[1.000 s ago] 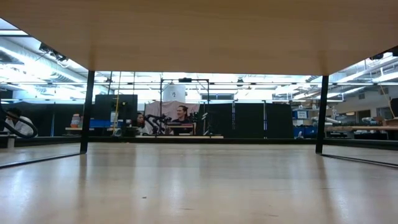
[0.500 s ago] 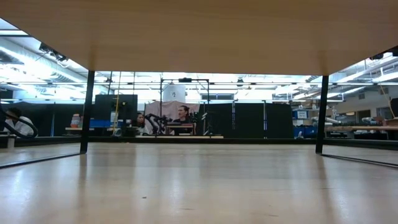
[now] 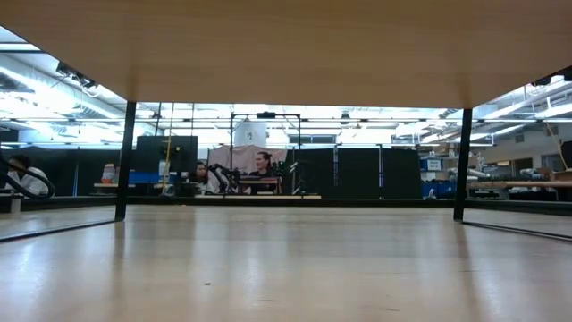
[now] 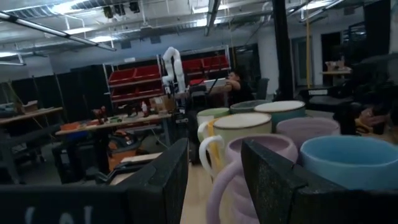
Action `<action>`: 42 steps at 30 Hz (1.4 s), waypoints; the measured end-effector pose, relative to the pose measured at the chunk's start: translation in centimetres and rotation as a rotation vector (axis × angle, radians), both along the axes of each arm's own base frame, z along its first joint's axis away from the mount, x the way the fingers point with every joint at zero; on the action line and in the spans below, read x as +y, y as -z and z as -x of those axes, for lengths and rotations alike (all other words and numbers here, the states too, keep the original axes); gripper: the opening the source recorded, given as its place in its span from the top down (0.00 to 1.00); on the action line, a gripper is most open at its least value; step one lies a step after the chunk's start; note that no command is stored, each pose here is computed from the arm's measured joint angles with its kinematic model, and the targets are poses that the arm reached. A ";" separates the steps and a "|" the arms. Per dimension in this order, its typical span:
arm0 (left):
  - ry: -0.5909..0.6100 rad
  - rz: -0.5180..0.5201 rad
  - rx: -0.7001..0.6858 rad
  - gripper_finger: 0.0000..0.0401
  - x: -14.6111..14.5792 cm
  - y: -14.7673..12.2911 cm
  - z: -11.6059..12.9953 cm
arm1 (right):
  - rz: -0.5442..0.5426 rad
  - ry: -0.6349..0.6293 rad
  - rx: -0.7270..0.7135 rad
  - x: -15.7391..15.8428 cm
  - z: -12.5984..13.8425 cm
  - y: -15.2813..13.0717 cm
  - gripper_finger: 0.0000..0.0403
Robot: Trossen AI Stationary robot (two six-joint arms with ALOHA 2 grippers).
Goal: Place coffee mugs
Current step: Return to Home Position
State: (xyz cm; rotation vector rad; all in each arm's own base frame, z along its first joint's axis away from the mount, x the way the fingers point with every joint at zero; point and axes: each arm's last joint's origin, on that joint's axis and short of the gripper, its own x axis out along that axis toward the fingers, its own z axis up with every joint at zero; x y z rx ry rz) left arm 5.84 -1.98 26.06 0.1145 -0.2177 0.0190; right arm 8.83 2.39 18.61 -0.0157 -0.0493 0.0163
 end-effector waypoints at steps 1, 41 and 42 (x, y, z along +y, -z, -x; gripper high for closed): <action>-0.007 0.000 0.000 0.61 -0.1 0.4 -0.2 | 0.000 0.000 0.000 0.0 0.0 0.0 0.77; -0.118 0.096 0.024 0.61 2.5 7.7 -3.7 | 0.002 -0.001 -0.001 0.0 0.0 0.0 0.77; -0.121 0.095 0.024 0.61 2.5 7.7 -3.7 | 0.002 -0.001 -0.001 0.0 0.0 0.0 0.77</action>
